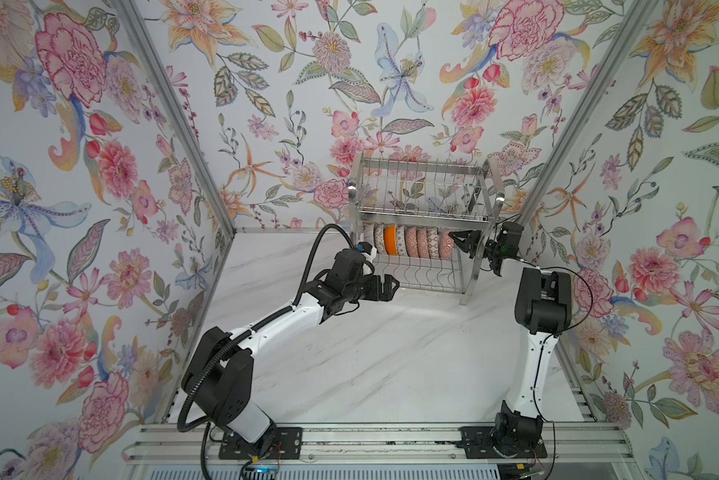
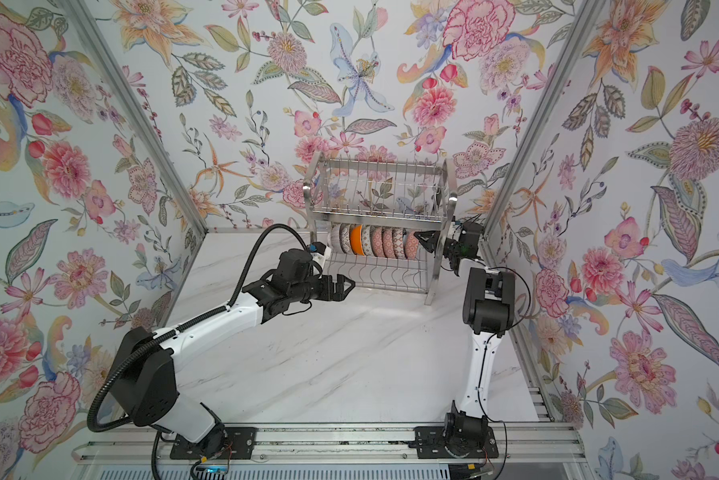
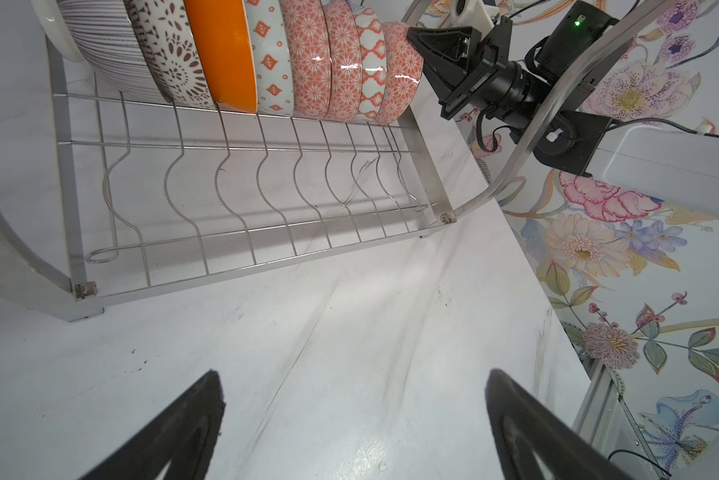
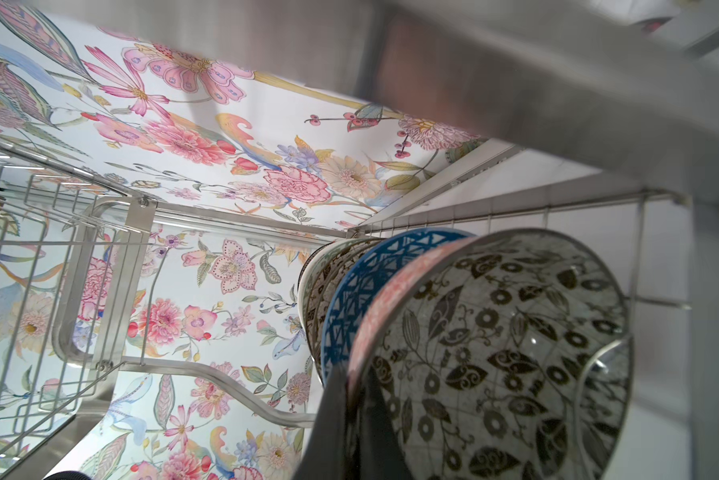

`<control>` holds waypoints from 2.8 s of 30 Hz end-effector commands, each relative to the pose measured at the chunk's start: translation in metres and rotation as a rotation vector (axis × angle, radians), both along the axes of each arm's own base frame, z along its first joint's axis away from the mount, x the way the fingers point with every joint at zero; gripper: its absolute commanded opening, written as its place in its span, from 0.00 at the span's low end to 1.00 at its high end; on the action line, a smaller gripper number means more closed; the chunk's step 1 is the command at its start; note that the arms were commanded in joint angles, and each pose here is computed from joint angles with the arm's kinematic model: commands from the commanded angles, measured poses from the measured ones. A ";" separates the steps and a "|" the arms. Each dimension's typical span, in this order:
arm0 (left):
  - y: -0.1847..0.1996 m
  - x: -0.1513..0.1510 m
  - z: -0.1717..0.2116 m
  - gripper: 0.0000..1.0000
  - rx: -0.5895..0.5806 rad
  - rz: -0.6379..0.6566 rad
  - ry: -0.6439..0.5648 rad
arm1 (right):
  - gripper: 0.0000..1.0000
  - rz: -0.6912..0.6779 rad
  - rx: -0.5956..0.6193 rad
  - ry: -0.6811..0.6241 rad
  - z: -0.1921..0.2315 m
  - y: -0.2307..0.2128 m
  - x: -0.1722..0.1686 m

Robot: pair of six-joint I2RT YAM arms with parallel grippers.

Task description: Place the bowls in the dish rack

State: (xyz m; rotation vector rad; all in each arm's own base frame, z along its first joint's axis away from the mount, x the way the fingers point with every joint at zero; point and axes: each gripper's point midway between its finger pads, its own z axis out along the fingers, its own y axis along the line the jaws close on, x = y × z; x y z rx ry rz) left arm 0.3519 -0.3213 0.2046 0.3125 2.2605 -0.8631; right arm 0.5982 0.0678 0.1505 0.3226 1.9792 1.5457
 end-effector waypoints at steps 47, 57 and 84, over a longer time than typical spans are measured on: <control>0.403 0.019 -0.032 0.99 0.721 1.144 -0.455 | 0.99 -0.753 -1.236 -0.136 0.003 -0.136 -0.184; 0.400 0.022 -0.061 0.99 0.616 1.055 -0.546 | 0.99 -0.688 -1.214 -0.412 -0.010 -0.090 -0.215; 0.346 0.019 -0.065 0.99 0.603 0.802 -0.753 | 0.99 -0.568 -1.197 -0.498 -0.045 -0.066 -0.211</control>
